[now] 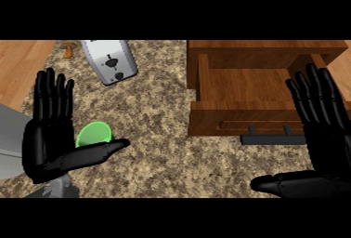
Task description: Pick up the cup, place it into the drawer and close the drawer
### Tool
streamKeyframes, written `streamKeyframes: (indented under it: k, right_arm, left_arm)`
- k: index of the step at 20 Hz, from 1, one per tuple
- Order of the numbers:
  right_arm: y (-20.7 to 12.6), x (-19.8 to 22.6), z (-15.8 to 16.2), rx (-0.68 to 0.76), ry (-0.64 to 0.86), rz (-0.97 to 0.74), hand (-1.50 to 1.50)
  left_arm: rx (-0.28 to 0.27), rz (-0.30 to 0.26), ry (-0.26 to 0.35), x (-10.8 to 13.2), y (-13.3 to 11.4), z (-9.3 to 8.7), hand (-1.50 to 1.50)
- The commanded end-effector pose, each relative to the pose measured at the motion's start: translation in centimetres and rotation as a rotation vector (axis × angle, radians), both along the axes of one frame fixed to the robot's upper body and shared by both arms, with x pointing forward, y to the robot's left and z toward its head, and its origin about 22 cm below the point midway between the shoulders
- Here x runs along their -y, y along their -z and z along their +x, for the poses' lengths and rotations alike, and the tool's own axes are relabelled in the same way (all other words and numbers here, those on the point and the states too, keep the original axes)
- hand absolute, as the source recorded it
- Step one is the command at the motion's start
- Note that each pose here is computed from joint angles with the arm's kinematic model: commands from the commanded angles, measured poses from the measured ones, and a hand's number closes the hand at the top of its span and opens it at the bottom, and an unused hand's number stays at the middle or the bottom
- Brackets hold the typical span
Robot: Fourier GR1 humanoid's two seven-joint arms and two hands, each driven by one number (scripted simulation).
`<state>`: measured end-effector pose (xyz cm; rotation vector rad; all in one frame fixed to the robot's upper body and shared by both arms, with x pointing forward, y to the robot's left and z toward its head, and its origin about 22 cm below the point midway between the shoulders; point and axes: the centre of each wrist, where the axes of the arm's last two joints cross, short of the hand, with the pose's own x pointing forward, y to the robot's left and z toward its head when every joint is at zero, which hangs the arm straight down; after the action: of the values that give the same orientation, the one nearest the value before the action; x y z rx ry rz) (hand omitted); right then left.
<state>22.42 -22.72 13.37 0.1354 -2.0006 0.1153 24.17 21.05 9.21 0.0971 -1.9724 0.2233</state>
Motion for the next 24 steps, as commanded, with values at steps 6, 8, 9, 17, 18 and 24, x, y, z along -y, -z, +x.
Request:
streamKeyframes:
  k: [6, 8, 9, 17, 18, 24]
  right_arm:
    - [0.7, -1.6, -0.5, 0.011, 0.005, -0.002, -1.50]
    - [0.0, 1.6, -0.9, 0.009, 0.004, -0.019, -1.50]
    - [-0.3, 0.2, -0.8, 0.015, 0.003, -0.003, -1.50]
    - [-1.1, 0.7, 0.3, 0.011, 0.015, 0.008, -1.50]
    - [0.9, 0.3, -0.7, -0.004, 0.003, -0.006, -1.50]
    - [0.9, 1.3, -0.5, 0.000, 0.008, 0.001, -1.50]
  left_arm:
    - [-0.033, -0.012, -0.039, 1.4, 2.2, -0.5, -1.50]
    - [-0.080, -0.014, -0.052, -2.4, 2.7, -0.4, -1.50]
    - [-0.083, -0.006, -0.059, -0.3, 1.4, -0.2, -1.50]
    - [-0.147, 0.002, -0.117, -2.0, 5.3, -2.2, -1.50]
    - [-0.174, -0.012, -0.117, -2.9, 6.4, -1.4, -1.50]
    - [-0.183, -0.010, -0.167, -4.6, 10.2, -1.3, -1.50]
